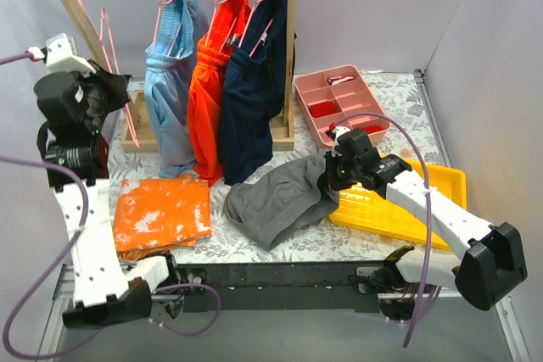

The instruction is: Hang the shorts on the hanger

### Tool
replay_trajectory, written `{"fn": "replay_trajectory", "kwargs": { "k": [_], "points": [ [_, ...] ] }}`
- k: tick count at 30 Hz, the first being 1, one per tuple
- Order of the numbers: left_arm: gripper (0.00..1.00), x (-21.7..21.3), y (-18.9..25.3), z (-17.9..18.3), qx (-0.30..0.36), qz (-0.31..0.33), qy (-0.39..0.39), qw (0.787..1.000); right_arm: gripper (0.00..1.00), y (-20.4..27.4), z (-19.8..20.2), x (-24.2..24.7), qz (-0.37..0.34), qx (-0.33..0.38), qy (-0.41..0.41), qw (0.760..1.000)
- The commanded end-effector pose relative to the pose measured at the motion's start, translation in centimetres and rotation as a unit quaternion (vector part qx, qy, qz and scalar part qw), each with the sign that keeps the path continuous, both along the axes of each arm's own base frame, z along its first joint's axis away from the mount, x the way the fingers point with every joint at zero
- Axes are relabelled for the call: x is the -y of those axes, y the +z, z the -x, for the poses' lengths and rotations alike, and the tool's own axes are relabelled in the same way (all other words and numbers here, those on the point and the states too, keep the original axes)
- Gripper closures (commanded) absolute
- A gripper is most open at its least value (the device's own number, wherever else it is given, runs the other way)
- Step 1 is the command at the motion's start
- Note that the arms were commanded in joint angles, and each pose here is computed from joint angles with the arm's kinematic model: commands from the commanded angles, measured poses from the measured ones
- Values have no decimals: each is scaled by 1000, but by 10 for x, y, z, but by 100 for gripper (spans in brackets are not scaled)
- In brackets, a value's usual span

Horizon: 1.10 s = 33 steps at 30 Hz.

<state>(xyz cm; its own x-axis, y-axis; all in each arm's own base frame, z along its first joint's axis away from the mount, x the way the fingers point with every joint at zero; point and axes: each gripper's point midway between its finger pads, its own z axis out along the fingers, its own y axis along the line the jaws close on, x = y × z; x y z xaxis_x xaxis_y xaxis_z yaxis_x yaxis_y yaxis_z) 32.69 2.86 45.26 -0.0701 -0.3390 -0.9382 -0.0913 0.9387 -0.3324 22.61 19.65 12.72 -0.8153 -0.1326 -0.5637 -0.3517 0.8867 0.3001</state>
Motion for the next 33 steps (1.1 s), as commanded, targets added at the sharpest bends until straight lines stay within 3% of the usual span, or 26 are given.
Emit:
{"fn": "replay_trajectory", "kwargs": {
  "k": [1,3,10,14,22,26,27,29,30,31,33],
  "points": [
    [100,5,48,62,74,-10,24,997,99,9,9,2,-22,5,-6,1000],
    [100,13,62,79,94,-10,11,995,99,8,11,6,-19,5,-16,1000],
    [100,81,125,112,163,22,-173,971,99,7,24,16,-39,9,-46,998],
    [100,117,145,129,188,41,-297,935,99,2,28,18,-51,4,-62,997],
    [100,147,179,122,195,66,-412,888,99,-2,26,25,-48,10,-87,995],
    [100,181,188,104,187,84,-488,848,99,0,22,23,-48,11,-96,994],
    [100,186,183,86,179,87,-492,847,99,1,20,24,-48,11,-100,994],
    [100,216,185,90,173,98,-533,822,99,3,18,22,-52,14,-104,993],
    [100,233,172,71,147,109,-544,819,99,3,16,23,-50,15,-109,993],
    [100,247,178,74,169,76,-552,813,99,4,15,23,-50,16,-112,992],
    [100,288,154,68,127,79,-545,825,99,5,12,24,-49,19,-123,991]
  ]
}}
